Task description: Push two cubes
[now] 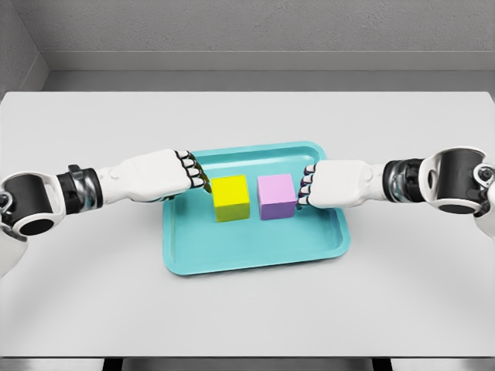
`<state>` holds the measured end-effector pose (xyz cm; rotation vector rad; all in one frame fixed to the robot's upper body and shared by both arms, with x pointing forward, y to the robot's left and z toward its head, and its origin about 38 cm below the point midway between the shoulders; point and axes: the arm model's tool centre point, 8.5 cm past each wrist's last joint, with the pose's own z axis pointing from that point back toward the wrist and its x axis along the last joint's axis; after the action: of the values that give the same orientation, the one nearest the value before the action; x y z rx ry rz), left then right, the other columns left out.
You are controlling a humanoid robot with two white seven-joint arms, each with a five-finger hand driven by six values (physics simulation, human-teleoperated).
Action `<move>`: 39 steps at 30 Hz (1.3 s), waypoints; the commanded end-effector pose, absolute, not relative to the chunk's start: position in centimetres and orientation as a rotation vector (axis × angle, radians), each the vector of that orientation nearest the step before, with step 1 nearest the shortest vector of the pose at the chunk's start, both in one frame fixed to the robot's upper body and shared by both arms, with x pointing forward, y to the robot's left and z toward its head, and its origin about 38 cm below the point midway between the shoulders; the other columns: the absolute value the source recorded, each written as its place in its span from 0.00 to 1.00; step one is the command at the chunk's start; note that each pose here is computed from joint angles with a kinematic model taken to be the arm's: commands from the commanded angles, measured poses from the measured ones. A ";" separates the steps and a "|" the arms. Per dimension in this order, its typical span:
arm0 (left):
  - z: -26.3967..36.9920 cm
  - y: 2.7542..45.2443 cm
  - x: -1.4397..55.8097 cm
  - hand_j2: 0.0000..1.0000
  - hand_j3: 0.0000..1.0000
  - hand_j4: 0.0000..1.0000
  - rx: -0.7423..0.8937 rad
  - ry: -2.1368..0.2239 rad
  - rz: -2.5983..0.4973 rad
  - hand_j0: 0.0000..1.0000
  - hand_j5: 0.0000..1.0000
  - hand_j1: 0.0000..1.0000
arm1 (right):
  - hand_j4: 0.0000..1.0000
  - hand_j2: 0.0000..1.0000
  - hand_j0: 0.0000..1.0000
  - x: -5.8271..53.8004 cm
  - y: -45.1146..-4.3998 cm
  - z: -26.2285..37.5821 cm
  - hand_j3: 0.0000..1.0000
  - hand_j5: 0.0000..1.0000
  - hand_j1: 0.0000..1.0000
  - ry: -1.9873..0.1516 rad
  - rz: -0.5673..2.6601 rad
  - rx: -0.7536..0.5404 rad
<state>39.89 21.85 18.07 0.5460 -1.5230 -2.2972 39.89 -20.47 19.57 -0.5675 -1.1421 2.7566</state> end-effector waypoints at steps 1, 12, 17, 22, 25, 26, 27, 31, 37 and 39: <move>18.1 21.8 39.9 0.77 0.77 0.77 0.543 -1.526 -2.293 0.77 0.77 0.77 | 0.80 0.80 0.80 39.9 -20.3 19.6 0.80 0.80 0.80 -1.148 2.754 -0.566; 18.4 21.0 40.0 0.77 0.77 0.77 0.540 -1.556 -2.284 0.77 0.77 0.77 | 0.80 0.80 0.80 41.0 -21.3 19.3 0.80 0.80 0.80 -1.092 2.739 -0.595; 18.5 21.3 40.2 0.77 0.77 0.77 0.547 -1.551 -2.280 0.77 0.77 0.77 | 0.80 0.80 0.80 41.6 -20.2 19.3 0.80 0.80 0.80 -1.120 2.732 -0.591; 19.0 22.9 40.7 0.73 0.73 0.73 0.579 -1.520 -2.268 0.73 0.73 0.73 | 0.80 0.80 0.80 41.3 -19.1 18.8 0.80 0.80 0.80 -1.124 2.760 -0.565; 18.4 23.4 41.1 0.73 0.73 0.73 0.569 -1.490 -2.261 0.73 0.73 0.73 | 0.80 0.80 0.80 41.3 -19.0 18.8 0.80 0.80 0.80 -1.127 2.763 -0.565; 18.4 23.4 41.1 0.73 0.73 0.73 0.569 -1.490 -2.261 0.73 0.73 0.73 | 0.80 0.80 0.80 41.3 -19.1 18.8 0.80 0.80 0.80 -1.123 2.762 -0.566; 18.4 23.4 41.2 0.73 0.73 0.73 0.569 -1.488 -2.260 0.73 0.73 0.73 | 0.80 0.80 0.80 41.4 -19.2 18.8 0.80 0.80 0.80 -1.120 2.758 -0.567; 18.8 24.1 41.3 0.73 0.73 0.73 0.589 -1.476 -2.261 0.73 0.73 0.73 | 0.81 0.81 0.81 42.5 -21.4 21.7 0.81 0.81 0.81 -1.092 2.735 -0.669; 21.4 30.1 41.2 0.84 0.84 0.84 0.654 -1.394 -2.221 0.84 0.84 0.84 | 1.00 1.00 1.00 39.5 -32.4 34.2 1.00 1.00 1.00 -1.260 2.408 -0.869; 22.2 31.7 40.8 0.92 0.92 0.92 0.639 -1.384 -2.199 0.92 0.92 0.92 | 1.00 1.00 1.00 38.8 -33.8 32.7 1.00 1.00 1.00 -1.290 2.333 -0.797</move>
<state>41.01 30.04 21.23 0.6349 -1.3960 -2.2213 38.51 -32.12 26.40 -0.6374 -1.1991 2.4145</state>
